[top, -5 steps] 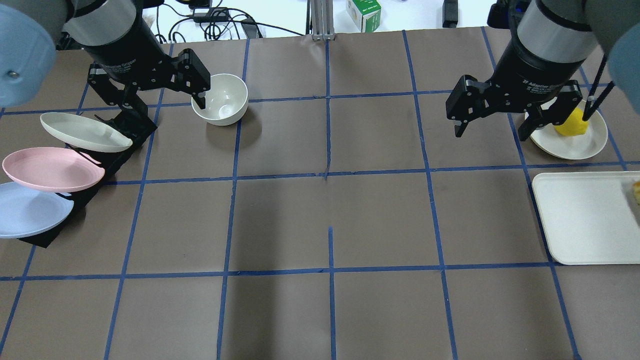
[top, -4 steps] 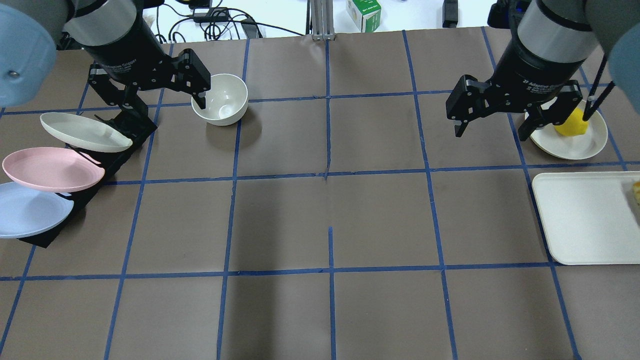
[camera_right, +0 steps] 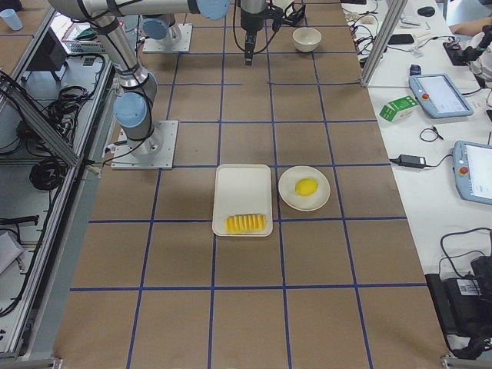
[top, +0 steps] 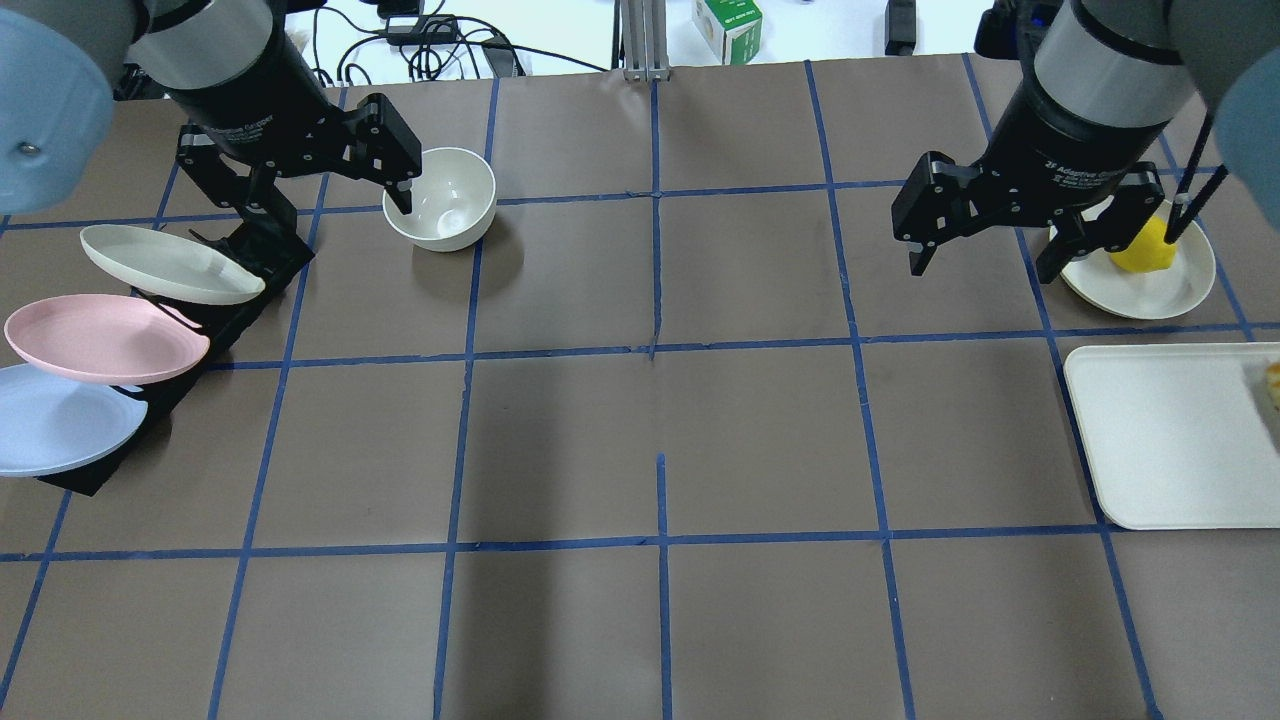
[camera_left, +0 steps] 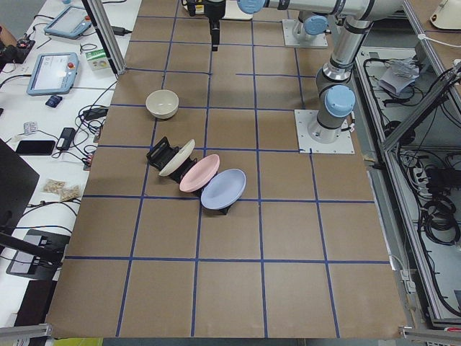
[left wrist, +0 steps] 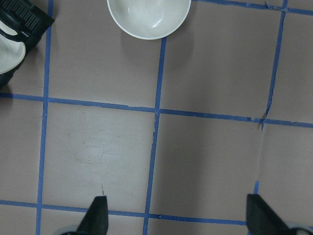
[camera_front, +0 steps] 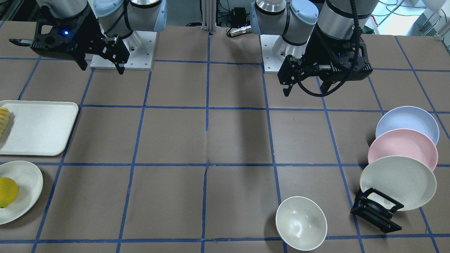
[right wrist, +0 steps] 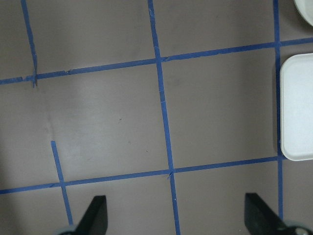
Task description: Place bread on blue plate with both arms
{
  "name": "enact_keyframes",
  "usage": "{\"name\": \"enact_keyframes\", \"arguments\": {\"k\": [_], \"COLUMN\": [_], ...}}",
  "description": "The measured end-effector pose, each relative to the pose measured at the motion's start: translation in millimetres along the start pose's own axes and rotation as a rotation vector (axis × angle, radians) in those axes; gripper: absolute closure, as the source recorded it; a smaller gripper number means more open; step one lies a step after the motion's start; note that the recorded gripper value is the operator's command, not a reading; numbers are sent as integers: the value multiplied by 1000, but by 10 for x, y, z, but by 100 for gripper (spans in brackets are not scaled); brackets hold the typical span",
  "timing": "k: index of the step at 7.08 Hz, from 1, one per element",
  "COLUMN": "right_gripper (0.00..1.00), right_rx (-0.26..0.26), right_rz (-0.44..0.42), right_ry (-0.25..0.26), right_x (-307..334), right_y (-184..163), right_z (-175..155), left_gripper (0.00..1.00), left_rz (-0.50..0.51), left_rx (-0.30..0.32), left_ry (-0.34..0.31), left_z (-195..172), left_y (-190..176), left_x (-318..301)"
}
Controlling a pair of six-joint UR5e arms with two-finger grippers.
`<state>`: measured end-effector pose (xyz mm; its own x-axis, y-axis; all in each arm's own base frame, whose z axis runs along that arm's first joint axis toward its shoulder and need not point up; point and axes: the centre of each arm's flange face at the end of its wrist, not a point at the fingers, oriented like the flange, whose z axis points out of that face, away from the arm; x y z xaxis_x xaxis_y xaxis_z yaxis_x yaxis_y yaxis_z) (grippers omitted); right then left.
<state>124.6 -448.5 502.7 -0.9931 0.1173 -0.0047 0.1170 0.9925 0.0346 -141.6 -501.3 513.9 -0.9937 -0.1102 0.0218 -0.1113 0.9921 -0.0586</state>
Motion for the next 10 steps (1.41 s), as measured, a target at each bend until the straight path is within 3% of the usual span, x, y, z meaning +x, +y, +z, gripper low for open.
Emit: {"name": "enact_keyframes", "arguments": {"k": [2, 5, 7, 10], "right_gripper": [0, 0, 0, 0], "right_rx": [-10, -20, -29, -92], "right_rz": [5, 86, 159, 103], "right_ry": [13, 34, 21, 3], "right_x": [32, 431, 1190, 2376], "right_y": [-15, -170, -352, -505], "right_z": [23, 60, 92, 369], "left_gripper": [0, 0, 0, 0], "left_rz": [-20, -120, -264, -576], "left_rx": [23, 68, 66, -16], "left_ry": [-27, -165, -222, -257], "left_z": [-112, -294, -371, -170], "left_y": [-8, -66, -120, -53], "left_x": [-139, -702, -1457, -3169]}}
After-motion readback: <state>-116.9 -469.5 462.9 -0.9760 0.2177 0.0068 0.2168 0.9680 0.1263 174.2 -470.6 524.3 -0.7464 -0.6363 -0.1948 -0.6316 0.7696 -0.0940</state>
